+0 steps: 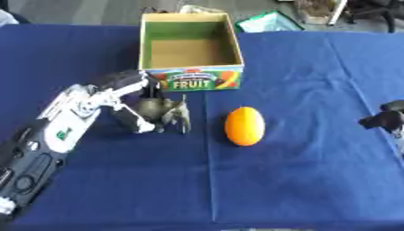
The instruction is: Pick up objects on the table and place them in the box.
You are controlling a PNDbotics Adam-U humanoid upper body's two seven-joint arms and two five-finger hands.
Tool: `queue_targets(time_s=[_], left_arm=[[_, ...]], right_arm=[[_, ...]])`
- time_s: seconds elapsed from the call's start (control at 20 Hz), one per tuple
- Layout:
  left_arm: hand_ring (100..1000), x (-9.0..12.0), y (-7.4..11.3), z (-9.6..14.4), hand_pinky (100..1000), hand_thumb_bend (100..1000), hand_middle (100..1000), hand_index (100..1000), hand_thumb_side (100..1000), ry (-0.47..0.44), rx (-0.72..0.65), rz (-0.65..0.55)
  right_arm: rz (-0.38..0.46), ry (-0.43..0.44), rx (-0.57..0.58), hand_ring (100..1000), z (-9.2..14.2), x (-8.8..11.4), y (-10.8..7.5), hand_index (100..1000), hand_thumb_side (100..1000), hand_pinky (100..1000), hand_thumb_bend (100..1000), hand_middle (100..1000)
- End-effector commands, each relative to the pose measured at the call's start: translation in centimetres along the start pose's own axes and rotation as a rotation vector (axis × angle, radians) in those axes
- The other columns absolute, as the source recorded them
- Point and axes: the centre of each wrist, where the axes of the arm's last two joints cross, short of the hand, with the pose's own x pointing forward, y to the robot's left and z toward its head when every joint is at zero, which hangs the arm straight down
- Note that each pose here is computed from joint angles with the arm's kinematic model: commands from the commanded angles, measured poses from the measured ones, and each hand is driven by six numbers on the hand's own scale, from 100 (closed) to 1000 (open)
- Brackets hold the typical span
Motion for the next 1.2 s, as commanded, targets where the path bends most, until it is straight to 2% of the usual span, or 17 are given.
queue_targets(time_s=[0.05,0.2,0.4,0.6,0.85,1.2], left_arm=[[379,0.1,1.7,0.4,527,114,369,552,180,0.004,0.069,-0.006],[363,0.7,3.1,0.9,521,100,349,541,180,-0.015,0.124,0.006],[361,2.1,6.9,1.6,524,100,347,540,172,-0.064,0.239,-0.006],[362,2.5,9.6,1.3,528,100,346,539,167,-0.054,0.326,-0.021],[387,1.0,10.6,-1.2,536,100,364,550,164,0.029,0.386,0.002],[415,-1.3,10.0,-5.1,550,100,378,557,171,0.129,0.445,0.059]], right_arm=[[0.013,-0.019,0.006,519,-0.2,0.5,-0.3,640,260,641,100,425],[0.014,-0.019,0.005,519,-0.2,0.5,-0.3,640,260,641,100,425],[0.012,-0.016,0.008,519,-0.2,0.5,-0.3,640,260,641,100,425],[0.004,-0.015,0.018,519,-0.2,0.4,-0.1,640,260,641,100,424],[-0.004,-0.018,0.03,519,-0.3,0.4,0.1,640,260,641,100,424],[-0.021,-0.028,0.071,519,-0.9,0.3,0.8,640,261,641,100,423]])
